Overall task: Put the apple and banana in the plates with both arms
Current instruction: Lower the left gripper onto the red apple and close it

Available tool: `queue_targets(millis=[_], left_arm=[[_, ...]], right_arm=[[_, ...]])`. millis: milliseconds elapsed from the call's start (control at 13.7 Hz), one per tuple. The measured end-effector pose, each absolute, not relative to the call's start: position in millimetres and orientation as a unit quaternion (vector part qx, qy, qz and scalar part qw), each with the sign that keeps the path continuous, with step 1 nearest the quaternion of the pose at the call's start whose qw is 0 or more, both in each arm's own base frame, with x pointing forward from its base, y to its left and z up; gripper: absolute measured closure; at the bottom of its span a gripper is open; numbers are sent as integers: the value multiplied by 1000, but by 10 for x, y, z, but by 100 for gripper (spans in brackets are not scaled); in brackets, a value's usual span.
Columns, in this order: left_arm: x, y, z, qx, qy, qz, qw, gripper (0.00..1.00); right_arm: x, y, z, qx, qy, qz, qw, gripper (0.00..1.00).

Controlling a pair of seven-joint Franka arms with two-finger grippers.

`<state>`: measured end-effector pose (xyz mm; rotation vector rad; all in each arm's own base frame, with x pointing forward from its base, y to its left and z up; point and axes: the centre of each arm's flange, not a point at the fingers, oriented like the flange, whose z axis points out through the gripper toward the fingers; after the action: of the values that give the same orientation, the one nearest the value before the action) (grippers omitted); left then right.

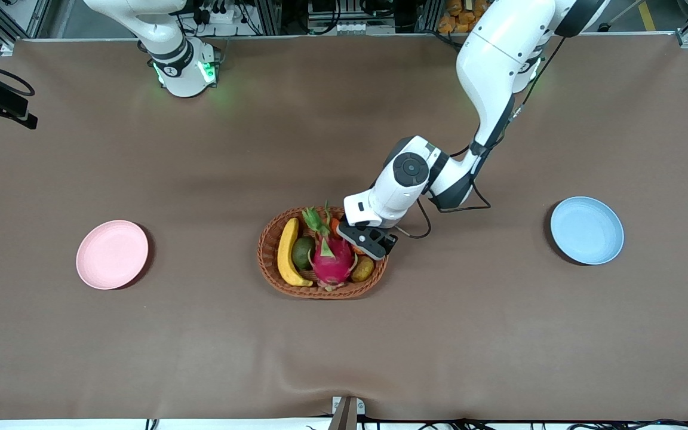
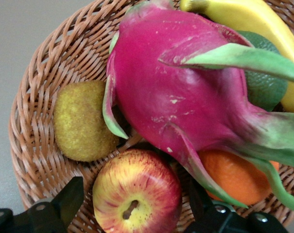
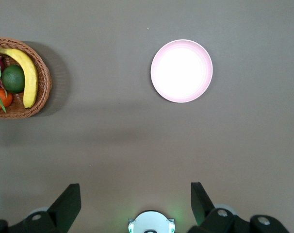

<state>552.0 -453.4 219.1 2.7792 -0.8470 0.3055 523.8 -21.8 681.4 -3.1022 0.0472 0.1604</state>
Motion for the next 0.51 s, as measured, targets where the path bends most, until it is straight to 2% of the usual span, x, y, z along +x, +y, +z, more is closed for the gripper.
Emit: queue_targets(millis=[73, 146, 219, 292, 510], left_arm=[[5521, -4531, 2172, 946, -288, 104, 110, 9], [5522, -4530, 2170, 946, -288, 105, 110, 10], [5528, -4534, 2181, 945, -288, 107, 111, 15], [5535, -4538, 2195, 945, -287, 108, 111, 26], [5590, -4535, 2338, 944, -285, 119, 114, 26]], right_arm=[[5238, -218, 6814, -998, 15, 52, 17, 0], [5238, -218, 6814, -998, 15, 52, 17, 0], [5239, -218, 6813, -998, 15, 52, 17, 0], [5240, -215, 6811, -998, 15, 52, 17, 0], [5260, -180, 6783, -998, 11, 54, 17, 0]])
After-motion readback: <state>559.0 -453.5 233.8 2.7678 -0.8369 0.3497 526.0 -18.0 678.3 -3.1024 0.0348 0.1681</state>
